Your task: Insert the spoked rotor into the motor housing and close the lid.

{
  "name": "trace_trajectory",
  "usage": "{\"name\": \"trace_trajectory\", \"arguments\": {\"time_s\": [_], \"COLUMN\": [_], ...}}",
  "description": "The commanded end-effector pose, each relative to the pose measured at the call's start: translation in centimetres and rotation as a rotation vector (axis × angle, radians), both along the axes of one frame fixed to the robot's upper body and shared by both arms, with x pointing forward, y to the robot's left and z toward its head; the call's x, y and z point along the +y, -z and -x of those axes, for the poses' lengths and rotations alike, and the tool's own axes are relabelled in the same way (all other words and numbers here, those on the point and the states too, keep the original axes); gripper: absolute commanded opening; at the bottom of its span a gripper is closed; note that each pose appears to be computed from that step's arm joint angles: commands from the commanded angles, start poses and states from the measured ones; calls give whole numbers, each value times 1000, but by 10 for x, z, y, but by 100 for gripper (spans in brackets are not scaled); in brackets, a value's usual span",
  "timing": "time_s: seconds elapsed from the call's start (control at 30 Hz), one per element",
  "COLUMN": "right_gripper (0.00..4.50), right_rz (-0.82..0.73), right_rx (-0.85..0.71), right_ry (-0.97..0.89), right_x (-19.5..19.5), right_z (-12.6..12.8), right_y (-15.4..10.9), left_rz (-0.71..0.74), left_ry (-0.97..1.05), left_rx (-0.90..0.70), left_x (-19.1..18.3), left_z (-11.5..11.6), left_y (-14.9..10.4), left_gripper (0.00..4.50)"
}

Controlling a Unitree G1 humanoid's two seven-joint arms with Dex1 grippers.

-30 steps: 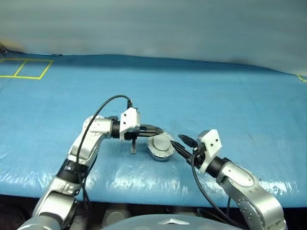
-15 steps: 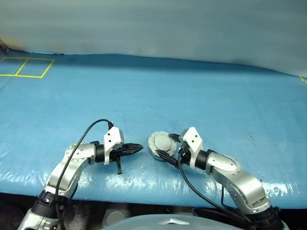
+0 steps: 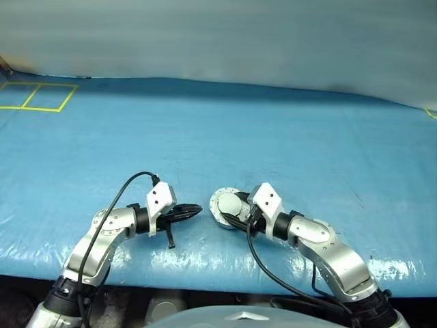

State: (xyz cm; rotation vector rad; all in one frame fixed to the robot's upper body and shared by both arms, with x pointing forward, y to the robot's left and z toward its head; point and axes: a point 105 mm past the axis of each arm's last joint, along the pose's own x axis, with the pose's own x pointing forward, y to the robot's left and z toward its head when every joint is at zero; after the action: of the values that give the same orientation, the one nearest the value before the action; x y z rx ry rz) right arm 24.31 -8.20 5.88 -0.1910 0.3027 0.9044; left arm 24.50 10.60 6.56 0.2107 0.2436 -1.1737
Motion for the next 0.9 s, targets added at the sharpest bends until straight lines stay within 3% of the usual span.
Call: {"name": "trace_trajectory", "arguments": {"time_s": [0.03,0.13,0.33,0.9], "right_gripper": [304,304,304,304], "right_rz": [-36,-177,-124,95], "right_rx": [52,40,40,132], "right_ry": [35,35,12,87], "right_x": [-9,-3,-4,-14], "right_z": [5,4,5,9], "right_y": [2,-21,-18,45], "left_rz": [-2,-1,-7,-9], "left_ry": [36,41,64,58], "left_rx": [-46,-46,-47,-63], "left_x": [-6,-8,-12,-13], "left_z": [-1,-4,-4,-6], "left_y": [-10,-9,-8,-7], "left_gripper": [0,0,0,0]}}
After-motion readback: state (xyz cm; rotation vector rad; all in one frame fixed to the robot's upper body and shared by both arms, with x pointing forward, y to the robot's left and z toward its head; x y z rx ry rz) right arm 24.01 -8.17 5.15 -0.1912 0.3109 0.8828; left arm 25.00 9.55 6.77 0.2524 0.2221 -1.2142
